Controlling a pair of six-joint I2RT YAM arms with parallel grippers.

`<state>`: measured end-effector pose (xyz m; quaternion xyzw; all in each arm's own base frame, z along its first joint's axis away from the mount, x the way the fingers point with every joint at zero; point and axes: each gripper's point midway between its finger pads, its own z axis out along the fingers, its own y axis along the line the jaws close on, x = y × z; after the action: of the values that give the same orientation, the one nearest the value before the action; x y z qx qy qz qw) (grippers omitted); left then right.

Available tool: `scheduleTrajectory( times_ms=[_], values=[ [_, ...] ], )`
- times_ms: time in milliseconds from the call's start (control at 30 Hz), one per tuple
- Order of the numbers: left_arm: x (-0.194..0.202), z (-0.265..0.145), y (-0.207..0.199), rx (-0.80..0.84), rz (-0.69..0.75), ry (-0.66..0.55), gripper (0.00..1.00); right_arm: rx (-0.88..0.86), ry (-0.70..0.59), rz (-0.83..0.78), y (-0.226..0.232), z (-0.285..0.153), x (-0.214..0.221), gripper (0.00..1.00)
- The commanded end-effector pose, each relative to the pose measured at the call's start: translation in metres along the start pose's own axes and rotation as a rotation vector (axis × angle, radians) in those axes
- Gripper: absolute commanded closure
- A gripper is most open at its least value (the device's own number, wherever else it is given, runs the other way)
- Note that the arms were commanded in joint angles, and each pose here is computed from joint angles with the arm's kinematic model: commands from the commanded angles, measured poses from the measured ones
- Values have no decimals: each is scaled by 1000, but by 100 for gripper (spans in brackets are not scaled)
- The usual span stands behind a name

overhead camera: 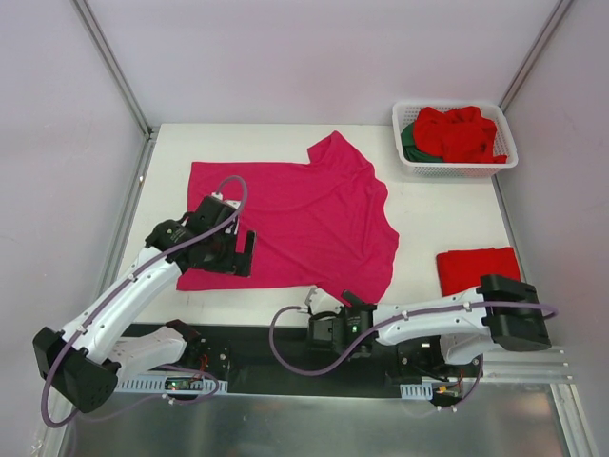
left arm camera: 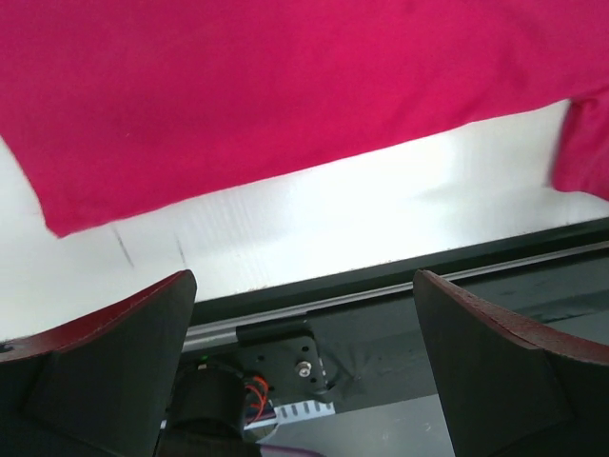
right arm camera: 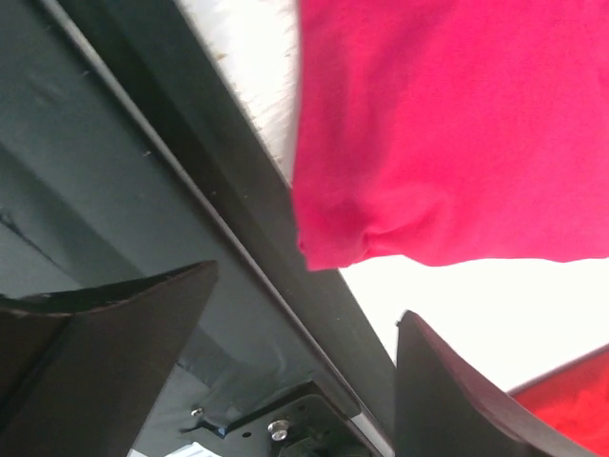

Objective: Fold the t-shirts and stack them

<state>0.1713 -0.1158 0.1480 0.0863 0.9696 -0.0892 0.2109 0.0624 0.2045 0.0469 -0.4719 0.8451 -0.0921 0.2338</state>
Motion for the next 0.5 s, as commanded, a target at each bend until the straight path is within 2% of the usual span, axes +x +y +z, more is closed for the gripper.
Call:
scheduleTrajectory(
  times_ms=[0,167,267,467],
  values=[
    [9,-7,19,-122,-33,52,1,-31,13,30,-12,-3,-8,17],
    [27,-2,18,-115,-78,139,1,-98,34,109,-22,3,-8,16],
    [38,6,21,-92,-156,204,1,-109,39,101,-21,3,-10,16],
    [40,4,35,-52,-326,232,1,-122,43,100,-19,6,-10,16]
  ],
)
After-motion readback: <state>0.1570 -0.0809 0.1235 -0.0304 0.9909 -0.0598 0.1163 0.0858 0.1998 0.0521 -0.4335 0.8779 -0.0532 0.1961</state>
